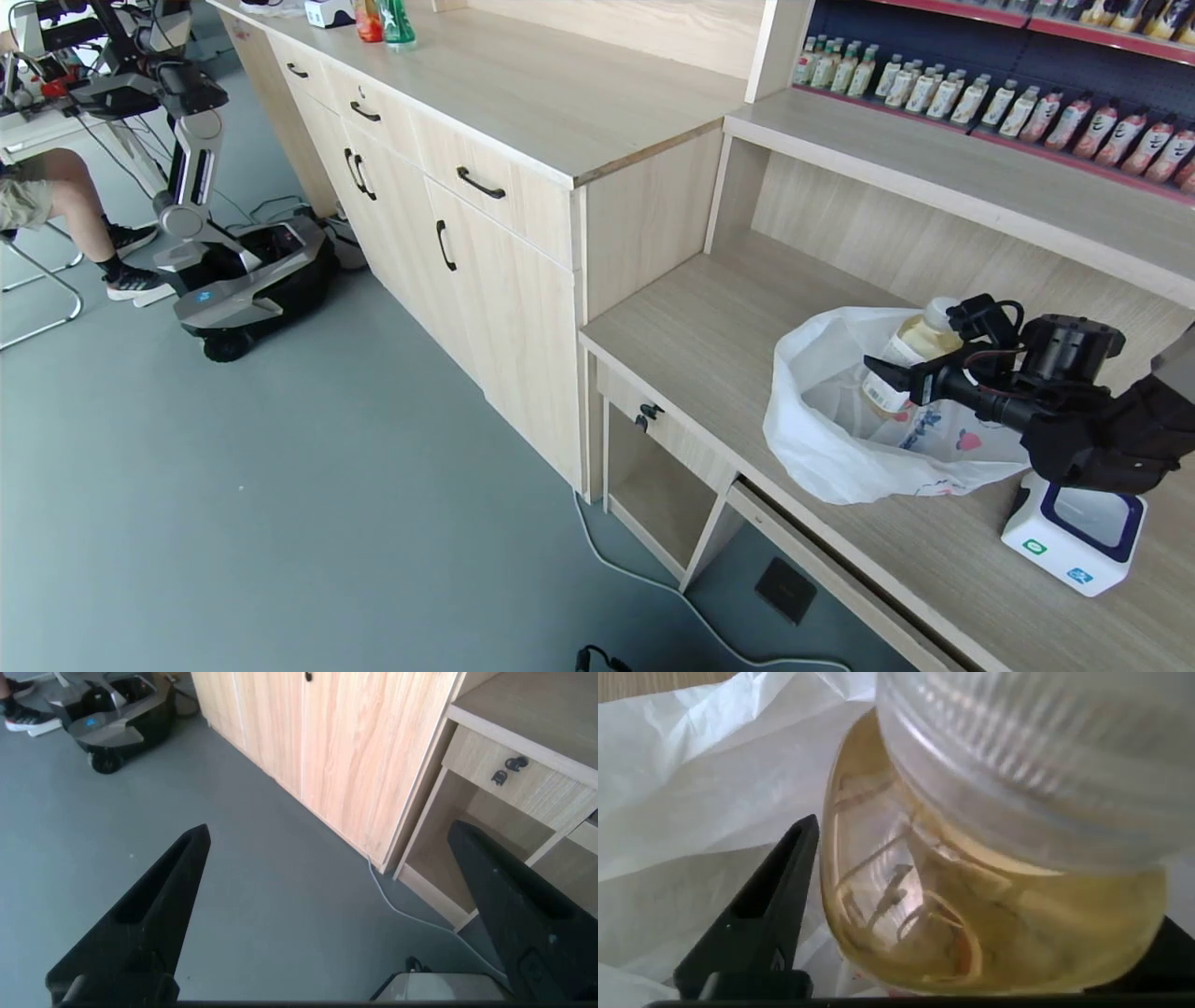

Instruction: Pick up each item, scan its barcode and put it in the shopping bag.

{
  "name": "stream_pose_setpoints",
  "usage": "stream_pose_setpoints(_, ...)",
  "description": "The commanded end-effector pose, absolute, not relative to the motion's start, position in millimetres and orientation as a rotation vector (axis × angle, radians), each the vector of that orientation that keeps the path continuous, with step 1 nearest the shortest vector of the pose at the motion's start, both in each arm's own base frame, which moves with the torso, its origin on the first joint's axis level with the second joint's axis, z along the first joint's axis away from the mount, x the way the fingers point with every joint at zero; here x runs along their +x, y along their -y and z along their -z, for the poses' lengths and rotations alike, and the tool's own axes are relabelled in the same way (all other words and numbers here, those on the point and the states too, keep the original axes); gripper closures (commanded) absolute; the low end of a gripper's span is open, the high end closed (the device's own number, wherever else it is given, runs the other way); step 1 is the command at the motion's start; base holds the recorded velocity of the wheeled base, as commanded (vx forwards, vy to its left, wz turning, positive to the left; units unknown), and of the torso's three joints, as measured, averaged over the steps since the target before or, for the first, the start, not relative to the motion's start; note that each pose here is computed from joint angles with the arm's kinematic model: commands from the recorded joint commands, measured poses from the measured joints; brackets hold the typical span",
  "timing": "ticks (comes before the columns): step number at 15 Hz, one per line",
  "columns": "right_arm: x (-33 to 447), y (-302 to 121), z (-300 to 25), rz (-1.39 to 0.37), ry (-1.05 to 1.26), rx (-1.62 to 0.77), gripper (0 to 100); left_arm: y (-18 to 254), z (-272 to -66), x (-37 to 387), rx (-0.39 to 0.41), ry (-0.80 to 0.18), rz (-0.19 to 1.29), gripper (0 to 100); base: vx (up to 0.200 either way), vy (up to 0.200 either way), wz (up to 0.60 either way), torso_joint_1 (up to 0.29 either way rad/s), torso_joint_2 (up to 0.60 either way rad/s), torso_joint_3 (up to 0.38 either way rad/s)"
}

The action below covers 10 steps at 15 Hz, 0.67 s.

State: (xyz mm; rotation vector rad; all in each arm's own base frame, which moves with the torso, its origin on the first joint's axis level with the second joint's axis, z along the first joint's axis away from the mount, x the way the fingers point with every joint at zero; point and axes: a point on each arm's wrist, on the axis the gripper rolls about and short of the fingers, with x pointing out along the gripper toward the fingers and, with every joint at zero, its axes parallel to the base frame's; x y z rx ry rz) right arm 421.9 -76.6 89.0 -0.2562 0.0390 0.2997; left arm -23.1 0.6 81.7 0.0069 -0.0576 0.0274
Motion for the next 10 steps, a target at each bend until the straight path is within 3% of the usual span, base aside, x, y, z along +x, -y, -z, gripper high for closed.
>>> stream_pose_setpoints(1, 415, 76, -104, -0.294, -0.016, -0.243, 0, -1, -82, -23, 0.007, 0.058, -0.028, 0, 0.000, 0.000, 0.00, 0.000, 0.00, 0.000)
stream_pose_setpoints(5, 376, 69, -154, -0.285, 0.026, -0.238, 0, -1, -82, -23, 0.007, 0.058, -0.028, 0, 0.000, 0.000, 0.00, 0.000, 0.00, 0.000)
stream_pose_setpoints(7, 309, 73, -204, -0.233, -0.006, -0.241, 0, -1, -82, -23, 0.007, 0.058, -0.028, 0, 0.000, 0.000, 0.00, 0.000, 0.00, 0.000)
stream_pose_setpoints(10, 237, 76, -223, -0.150, -0.045, -0.233, 0, -1, -82, -23, 0.007, 0.058, -0.028, 0, 0.000, 0.000, 0.00, 0.000, 0.00, 0.000)
